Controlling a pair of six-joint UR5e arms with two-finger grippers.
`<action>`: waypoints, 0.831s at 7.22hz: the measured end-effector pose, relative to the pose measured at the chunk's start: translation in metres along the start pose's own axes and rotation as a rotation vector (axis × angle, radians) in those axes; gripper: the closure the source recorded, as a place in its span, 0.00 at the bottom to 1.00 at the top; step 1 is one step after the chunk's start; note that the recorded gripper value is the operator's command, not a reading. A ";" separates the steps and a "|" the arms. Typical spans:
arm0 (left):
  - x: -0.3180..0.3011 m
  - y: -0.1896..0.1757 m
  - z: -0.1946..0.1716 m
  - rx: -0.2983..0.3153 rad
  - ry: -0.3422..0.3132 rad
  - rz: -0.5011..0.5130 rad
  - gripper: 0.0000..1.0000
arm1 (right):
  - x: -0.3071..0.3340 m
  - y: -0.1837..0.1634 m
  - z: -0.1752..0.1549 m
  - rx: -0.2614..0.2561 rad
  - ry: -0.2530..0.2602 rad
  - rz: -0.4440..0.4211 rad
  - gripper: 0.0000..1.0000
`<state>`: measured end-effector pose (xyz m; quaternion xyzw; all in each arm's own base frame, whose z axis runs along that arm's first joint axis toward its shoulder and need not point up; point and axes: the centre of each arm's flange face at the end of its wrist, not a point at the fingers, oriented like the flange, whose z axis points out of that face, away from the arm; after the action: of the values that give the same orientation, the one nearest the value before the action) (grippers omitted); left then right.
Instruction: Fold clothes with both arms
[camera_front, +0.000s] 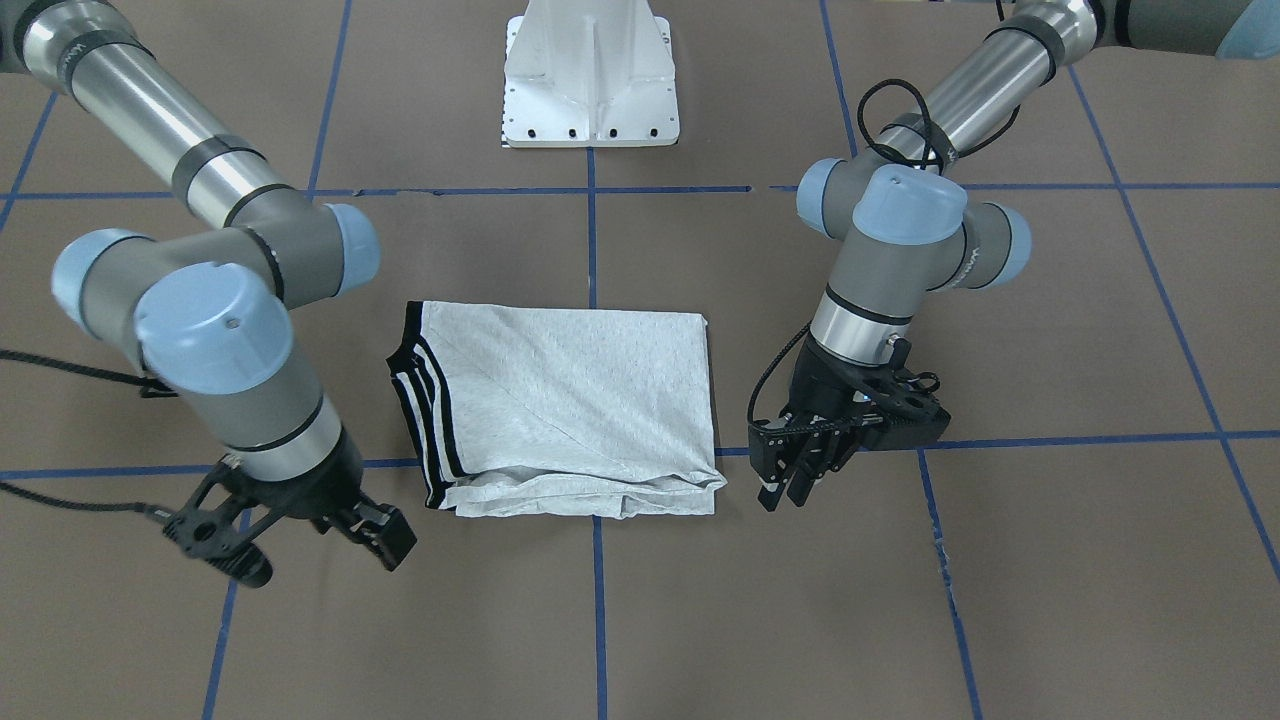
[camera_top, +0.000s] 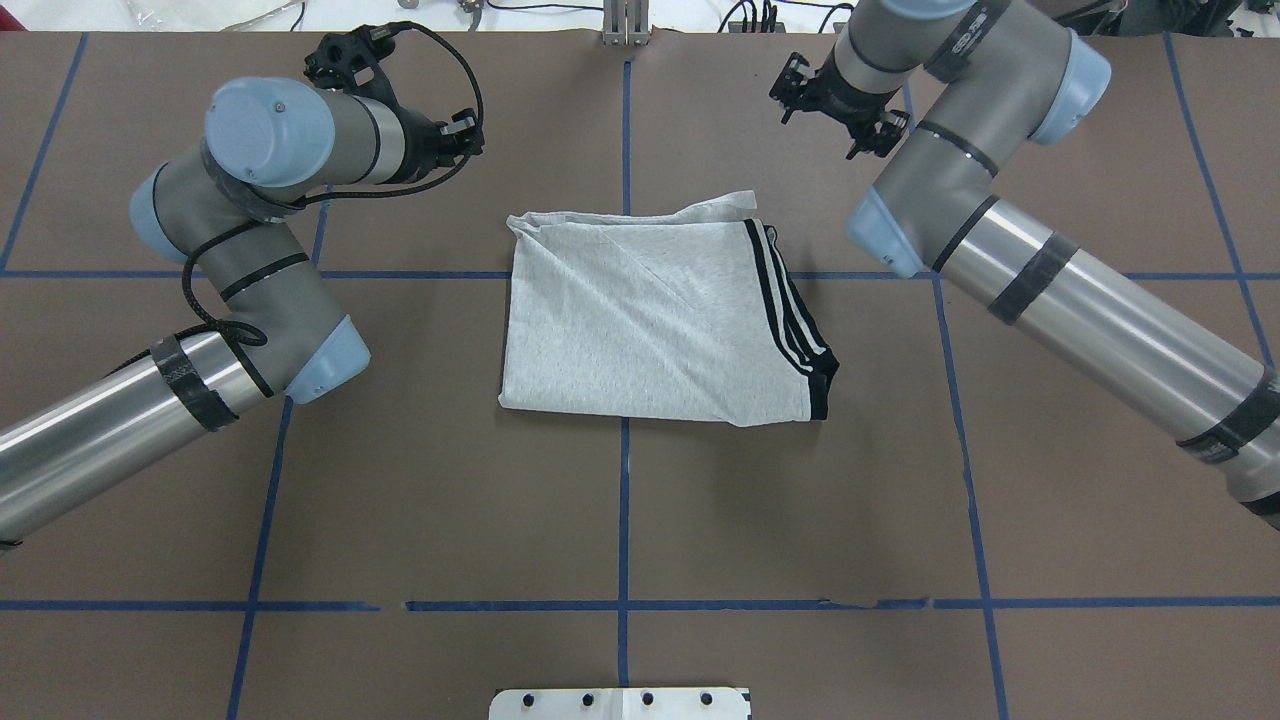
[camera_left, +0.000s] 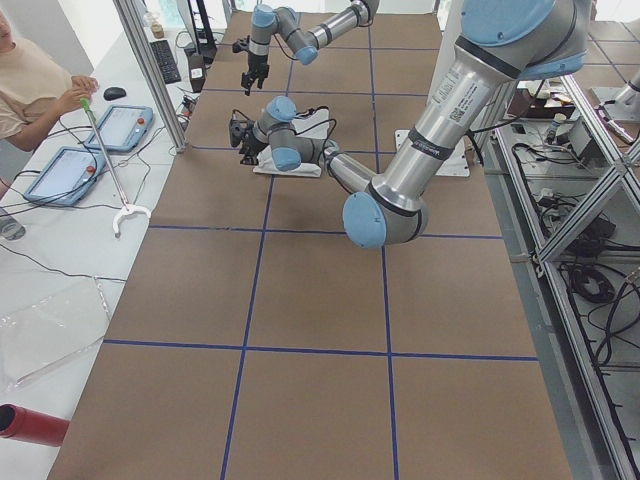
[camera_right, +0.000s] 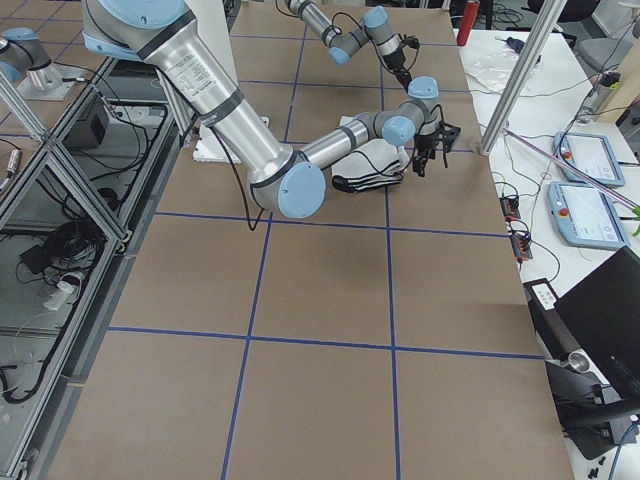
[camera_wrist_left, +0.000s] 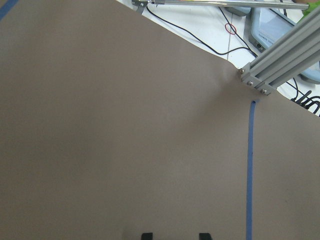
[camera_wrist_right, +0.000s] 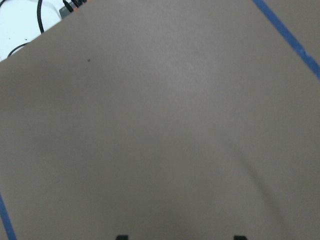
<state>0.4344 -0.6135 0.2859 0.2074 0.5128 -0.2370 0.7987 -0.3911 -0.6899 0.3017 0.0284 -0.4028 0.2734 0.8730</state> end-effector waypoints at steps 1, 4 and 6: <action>-0.008 -0.015 -0.003 0.010 -0.005 0.051 0.56 | 0.022 -0.028 -0.003 -0.002 0.013 -0.051 0.00; -0.083 -0.105 -0.047 -0.103 -0.007 0.304 0.51 | 0.145 -0.125 -0.018 -0.022 0.066 -0.299 0.00; -0.185 -0.179 -0.131 -0.156 0.017 0.468 0.49 | 0.242 -0.178 -0.043 -0.063 0.061 -0.426 0.00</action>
<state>0.1669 -0.6508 0.3888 0.2601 0.4743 -0.0034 0.8411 -0.1454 -0.7198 0.4772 0.0773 -0.3695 0.0705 0.9233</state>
